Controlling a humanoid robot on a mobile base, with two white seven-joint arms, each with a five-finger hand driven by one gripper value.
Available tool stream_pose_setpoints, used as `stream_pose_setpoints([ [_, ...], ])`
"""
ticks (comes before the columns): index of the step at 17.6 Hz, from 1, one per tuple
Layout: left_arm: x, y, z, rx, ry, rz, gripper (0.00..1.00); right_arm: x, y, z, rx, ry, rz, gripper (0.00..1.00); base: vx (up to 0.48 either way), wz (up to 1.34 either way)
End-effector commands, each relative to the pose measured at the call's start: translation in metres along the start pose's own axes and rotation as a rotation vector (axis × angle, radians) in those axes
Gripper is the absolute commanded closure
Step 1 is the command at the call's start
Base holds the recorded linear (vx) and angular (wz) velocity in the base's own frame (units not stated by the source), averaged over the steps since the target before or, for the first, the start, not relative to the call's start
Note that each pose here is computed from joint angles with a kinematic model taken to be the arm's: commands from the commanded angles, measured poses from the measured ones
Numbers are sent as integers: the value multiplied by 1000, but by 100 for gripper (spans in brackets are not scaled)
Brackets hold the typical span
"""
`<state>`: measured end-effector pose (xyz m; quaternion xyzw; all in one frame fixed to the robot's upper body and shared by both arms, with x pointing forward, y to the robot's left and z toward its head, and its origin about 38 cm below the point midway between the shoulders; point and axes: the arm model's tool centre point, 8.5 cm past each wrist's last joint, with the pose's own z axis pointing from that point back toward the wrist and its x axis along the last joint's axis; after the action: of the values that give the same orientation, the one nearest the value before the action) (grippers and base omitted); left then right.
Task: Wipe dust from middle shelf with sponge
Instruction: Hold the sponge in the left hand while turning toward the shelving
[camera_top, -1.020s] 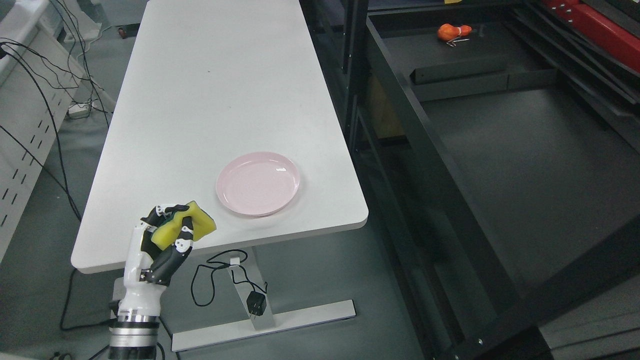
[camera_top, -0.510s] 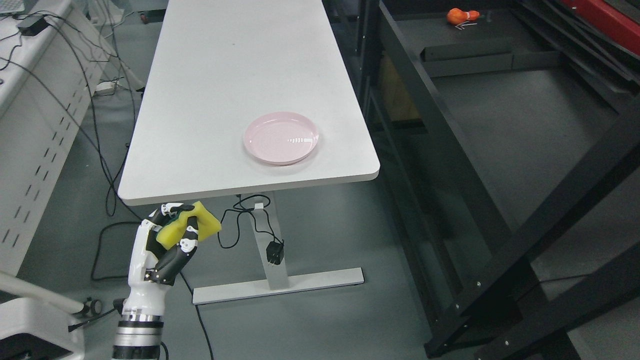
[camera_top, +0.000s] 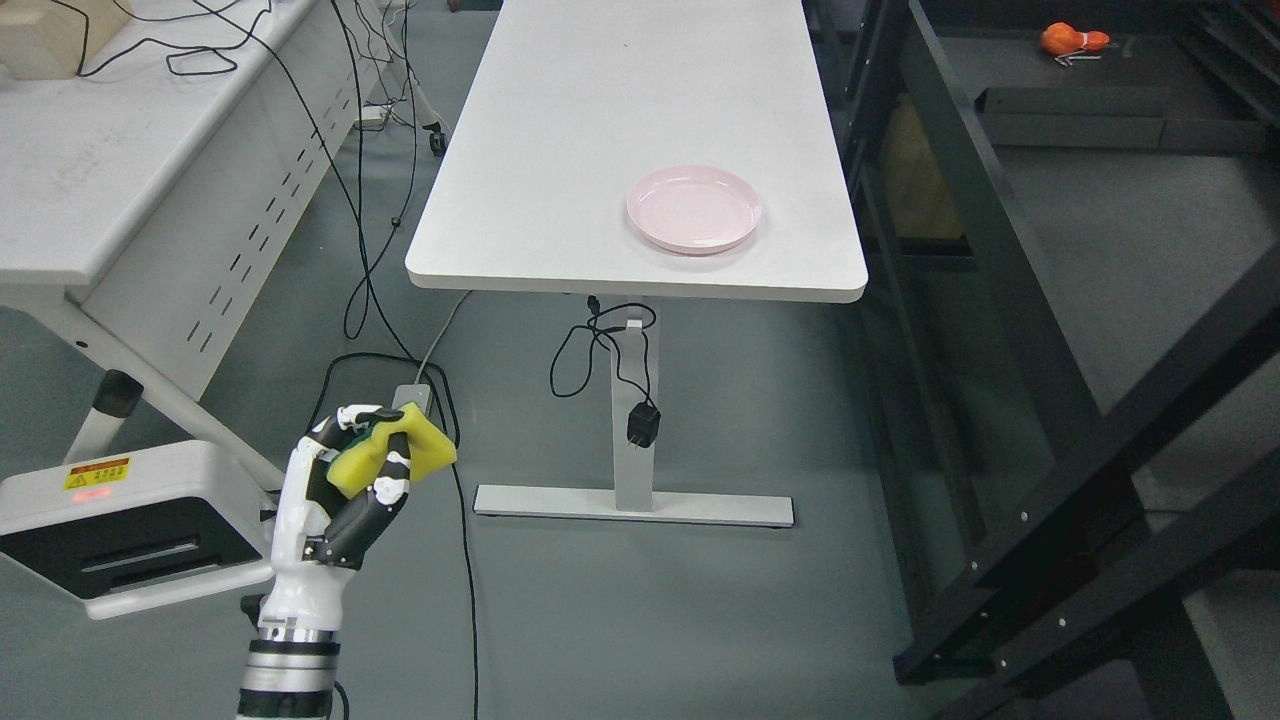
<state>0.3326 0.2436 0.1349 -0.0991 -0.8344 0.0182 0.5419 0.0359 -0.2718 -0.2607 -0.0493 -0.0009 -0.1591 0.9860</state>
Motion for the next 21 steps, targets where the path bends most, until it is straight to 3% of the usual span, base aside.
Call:
stream_pose_setpoints([
  [1,2,3,-1,-9,0,-15,100,9,-10,0,-15,-22,-2,0,-267,-65],
  [10,-2,-14,-2,-64,4,6,99,9,-10,0,-16,-22,0,0,-250,-334],
  [21,-3,-35,-6,-134,-10,26,99,9,-10,0,-16,-22,0,0,-77,-475],
])
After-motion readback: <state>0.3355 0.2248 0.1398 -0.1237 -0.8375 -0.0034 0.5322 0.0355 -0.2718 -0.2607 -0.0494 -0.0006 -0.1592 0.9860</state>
